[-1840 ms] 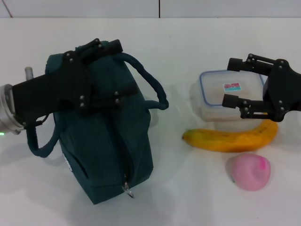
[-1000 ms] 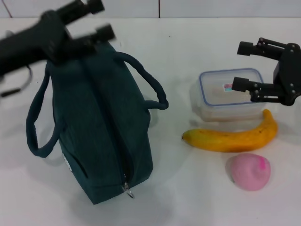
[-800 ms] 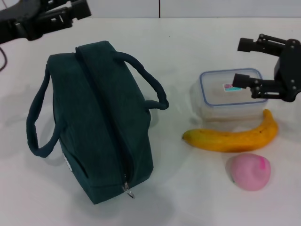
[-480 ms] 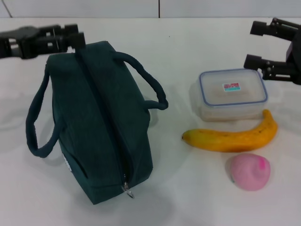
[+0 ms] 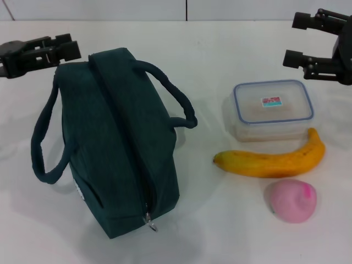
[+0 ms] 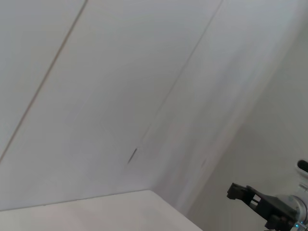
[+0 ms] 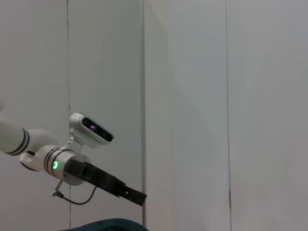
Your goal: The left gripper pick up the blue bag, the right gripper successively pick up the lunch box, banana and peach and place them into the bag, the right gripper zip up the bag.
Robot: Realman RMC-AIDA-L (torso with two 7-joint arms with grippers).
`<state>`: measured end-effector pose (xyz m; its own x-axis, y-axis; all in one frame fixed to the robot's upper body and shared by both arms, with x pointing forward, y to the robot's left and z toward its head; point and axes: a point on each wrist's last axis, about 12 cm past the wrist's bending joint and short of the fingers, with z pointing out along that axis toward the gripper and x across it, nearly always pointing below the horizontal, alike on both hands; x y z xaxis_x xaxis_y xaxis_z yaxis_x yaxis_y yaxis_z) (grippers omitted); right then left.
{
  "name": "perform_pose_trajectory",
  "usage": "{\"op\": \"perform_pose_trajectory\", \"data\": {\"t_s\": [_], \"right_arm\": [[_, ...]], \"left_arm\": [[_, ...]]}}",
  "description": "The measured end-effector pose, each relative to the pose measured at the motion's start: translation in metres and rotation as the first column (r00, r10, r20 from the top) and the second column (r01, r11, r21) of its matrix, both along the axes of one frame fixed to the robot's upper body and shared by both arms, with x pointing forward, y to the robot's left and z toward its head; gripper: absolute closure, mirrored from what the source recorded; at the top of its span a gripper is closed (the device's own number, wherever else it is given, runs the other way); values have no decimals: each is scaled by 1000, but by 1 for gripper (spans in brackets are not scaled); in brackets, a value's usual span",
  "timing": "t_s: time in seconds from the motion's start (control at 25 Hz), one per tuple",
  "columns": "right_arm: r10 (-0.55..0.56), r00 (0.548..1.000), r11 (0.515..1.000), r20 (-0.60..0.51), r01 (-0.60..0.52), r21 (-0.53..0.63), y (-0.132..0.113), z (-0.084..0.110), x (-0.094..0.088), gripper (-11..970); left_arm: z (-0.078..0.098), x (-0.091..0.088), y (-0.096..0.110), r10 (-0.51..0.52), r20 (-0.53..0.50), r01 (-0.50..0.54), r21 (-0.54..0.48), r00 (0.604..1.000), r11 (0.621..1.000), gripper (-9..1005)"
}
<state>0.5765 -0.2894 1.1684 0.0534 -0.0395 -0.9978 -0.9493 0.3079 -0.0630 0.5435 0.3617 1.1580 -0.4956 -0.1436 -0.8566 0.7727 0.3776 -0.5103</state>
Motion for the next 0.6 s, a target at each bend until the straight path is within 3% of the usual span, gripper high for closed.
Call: {"op": "perform_pose_trajectory", "data": {"t_s": [0.36, 0.6], "right_arm": [[15, 1000, 1000, 6, -15, 3, 11, 10, 12, 182], [-3, 1000, 1000, 6, 3, 7, 16, 12, 17, 186]], "left_arm": [[-14, -24, 22, 90, -31, -90, 9, 995, 996, 128], [-28, -42, 25, 126, -73, -127, -16, 989, 992, 129]]}}
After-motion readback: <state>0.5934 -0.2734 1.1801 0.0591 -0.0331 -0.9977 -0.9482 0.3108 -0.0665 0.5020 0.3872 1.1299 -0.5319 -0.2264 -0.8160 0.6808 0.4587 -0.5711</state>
